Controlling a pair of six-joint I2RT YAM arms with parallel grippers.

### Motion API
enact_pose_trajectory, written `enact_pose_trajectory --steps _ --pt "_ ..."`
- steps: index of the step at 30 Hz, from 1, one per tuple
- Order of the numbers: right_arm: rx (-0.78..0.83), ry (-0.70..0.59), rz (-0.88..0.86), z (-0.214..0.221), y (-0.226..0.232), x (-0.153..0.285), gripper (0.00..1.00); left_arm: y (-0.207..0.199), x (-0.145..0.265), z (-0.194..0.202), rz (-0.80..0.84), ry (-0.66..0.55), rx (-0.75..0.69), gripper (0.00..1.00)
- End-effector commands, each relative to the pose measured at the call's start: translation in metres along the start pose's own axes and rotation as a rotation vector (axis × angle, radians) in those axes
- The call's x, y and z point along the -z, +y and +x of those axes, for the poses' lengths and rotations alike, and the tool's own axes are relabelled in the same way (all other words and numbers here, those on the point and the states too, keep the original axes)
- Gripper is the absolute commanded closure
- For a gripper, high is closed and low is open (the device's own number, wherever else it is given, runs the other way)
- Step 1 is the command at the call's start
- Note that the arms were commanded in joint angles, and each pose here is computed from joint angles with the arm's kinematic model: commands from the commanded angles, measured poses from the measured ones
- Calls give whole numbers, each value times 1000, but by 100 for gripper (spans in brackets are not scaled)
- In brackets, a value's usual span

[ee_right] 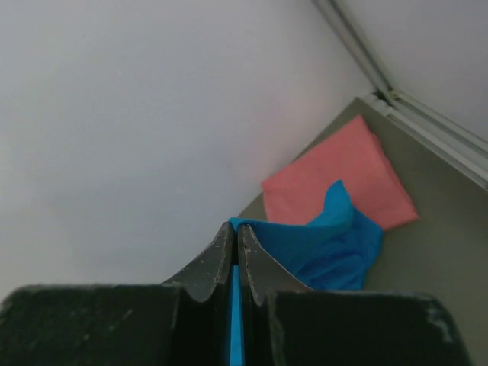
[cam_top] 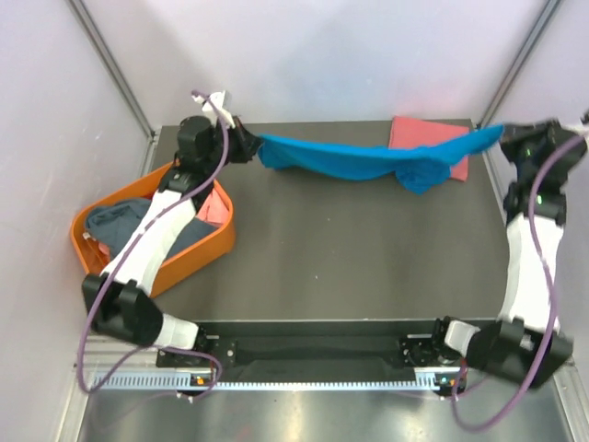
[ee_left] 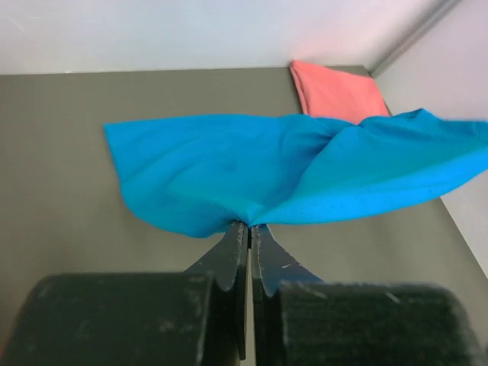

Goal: Fold and stack the t-shirts
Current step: Flatten the tshirt out

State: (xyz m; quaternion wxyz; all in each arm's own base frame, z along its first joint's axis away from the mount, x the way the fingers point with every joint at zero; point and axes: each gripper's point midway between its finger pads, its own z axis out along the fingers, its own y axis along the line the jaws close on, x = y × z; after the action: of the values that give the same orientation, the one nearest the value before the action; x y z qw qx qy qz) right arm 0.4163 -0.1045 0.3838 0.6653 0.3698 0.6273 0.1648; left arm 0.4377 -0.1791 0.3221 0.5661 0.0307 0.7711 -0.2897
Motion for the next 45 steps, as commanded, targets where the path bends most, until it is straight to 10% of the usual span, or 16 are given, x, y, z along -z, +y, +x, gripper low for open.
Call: enact_pose_trajectory --steps 1,7,13,31,39,45 --pt "34 60 201 17 -63 54 100 -8 38 21 31 82 -11 100" --pt "141 276 136 27 -35 88 100 -30 74 -7 51 28 -14 100" --pt "210 198 45 -20 23 155 100 -90 140 -83 183 -164 -14 100" --pt "194 -679 -383 -200 184 441 100 -189 331 -180 403 -540 -78 100" --pt "160 -697 -423 -232 197 408 100 -186 317 -182 406 -542 -60 100" --pt "181 -443 -499 -196 225 276 100 -158 245 -168 339 -453 -63 100"
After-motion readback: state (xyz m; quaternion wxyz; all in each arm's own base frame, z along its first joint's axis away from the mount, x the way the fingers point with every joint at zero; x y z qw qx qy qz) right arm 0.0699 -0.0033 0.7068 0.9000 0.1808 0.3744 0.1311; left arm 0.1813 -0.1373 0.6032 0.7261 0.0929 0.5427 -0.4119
